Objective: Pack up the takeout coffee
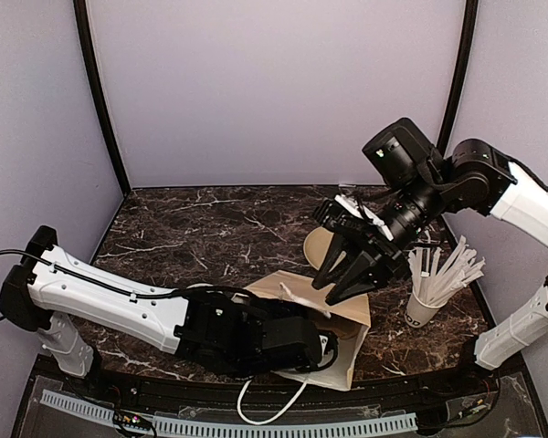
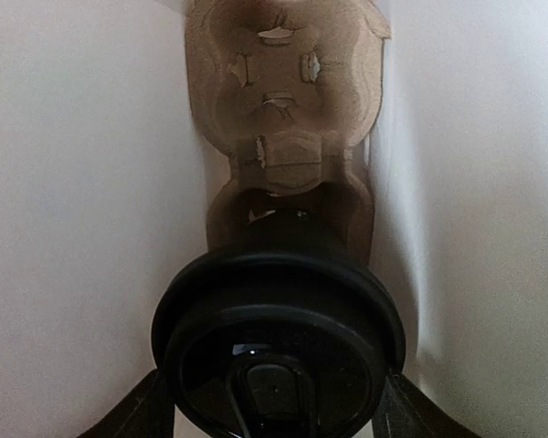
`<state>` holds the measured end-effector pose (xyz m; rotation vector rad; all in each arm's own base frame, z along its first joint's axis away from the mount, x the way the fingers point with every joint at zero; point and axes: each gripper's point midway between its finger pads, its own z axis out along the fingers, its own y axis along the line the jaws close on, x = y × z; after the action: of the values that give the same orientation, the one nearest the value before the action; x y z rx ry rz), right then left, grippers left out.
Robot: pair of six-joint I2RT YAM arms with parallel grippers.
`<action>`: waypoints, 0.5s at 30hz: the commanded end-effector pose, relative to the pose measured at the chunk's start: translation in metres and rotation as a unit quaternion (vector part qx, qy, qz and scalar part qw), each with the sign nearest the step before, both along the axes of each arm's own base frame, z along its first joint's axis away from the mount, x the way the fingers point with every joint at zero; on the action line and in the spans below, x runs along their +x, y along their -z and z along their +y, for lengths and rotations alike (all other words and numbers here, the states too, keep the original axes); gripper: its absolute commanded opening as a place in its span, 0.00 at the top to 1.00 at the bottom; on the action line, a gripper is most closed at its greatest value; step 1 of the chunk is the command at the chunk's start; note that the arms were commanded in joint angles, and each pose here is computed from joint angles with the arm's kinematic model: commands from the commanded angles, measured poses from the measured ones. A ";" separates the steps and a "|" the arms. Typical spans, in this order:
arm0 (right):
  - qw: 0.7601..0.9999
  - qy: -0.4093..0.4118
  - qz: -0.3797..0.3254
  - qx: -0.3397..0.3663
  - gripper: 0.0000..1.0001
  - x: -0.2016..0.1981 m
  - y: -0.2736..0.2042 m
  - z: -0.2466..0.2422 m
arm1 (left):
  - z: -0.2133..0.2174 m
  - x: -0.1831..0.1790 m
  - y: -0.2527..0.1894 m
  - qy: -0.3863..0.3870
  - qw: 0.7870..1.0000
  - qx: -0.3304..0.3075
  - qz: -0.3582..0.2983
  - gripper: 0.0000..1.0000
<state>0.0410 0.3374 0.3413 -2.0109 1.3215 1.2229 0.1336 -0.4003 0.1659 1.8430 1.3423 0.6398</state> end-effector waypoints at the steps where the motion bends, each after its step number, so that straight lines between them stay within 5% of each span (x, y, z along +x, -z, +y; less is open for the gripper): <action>1: 0.998 0.007 -0.066 0.011 0.58 0.008 -0.013 -0.006 | -0.001 0.003 -0.016 0.007 1.000 -0.030 0.000 0.60; 4: 0.995 0.014 -0.094 0.014 0.39 0.015 -0.023 -0.016 | -0.001 0.003 -0.015 0.008 0.999 -0.034 0.005 0.60; 7: 0.993 0.040 -0.111 0.024 0.33 0.032 -0.034 -0.027 | -0.001 0.003 -0.015 0.008 0.999 -0.038 0.009 0.61; 15: 0.985 0.164 -0.058 0.014 0.49 0.139 -0.008 -0.043 | 0.001 0.002 -0.015 0.012 0.999 -0.049 0.013 0.61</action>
<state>0.1333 0.2978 0.3651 -1.8313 1.3905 0.8997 0.1348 -0.4025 0.1624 1.8413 1.3437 0.5873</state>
